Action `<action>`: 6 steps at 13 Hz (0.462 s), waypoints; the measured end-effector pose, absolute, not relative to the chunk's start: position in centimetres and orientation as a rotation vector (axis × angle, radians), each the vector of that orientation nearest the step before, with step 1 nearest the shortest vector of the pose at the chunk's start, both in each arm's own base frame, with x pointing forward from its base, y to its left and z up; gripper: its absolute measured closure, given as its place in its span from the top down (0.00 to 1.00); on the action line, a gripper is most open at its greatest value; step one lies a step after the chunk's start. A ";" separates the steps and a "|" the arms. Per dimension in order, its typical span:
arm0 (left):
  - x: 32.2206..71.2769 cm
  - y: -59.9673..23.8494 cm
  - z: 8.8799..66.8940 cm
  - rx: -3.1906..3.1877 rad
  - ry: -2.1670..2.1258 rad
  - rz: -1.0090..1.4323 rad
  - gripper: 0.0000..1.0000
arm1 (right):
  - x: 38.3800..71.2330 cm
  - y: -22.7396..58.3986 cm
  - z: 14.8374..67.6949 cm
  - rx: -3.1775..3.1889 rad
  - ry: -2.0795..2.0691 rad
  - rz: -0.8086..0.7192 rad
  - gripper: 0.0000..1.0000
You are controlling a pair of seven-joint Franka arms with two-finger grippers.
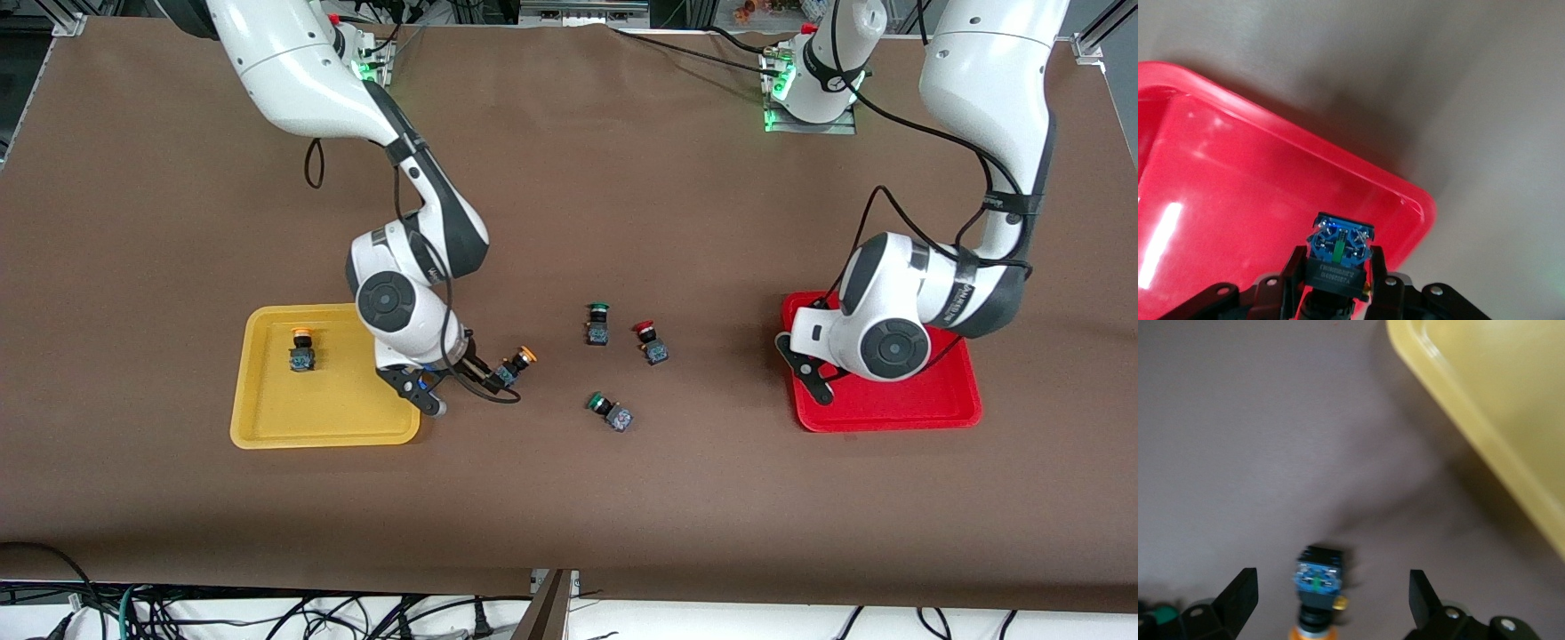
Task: Place red and yellow buttons in trays
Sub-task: 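Release the red button into the red tray while the right gripper grasps orange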
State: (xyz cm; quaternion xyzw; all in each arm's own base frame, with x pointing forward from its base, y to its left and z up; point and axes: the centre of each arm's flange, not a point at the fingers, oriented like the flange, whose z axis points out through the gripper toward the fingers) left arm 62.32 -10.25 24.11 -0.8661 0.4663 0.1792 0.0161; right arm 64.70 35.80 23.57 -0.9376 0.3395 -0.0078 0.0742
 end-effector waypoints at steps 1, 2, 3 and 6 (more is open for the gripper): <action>61.4 -9.6 23.3 -2.698 1.456 0.517 0.42 | 64.6 36.3 22.9 -2.797 1.036 -0.038 1.00; 60.6 -9.2 22.6 -2.701 1.462 0.490 0.42 | 64.4 36.7 22.3 -2.793 1.036 -0.045 1.00; 60.0 -9.1 22.1 -2.701 1.468 0.472 0.46 | 64.0 37.3 21.5 -2.797 1.029 -0.044 1.00; 59.6 -10.1 23.0 -2.691 1.492 0.432 0.75 | 62.9 39.1 19.1 -2.812 0.998 -0.050 0.98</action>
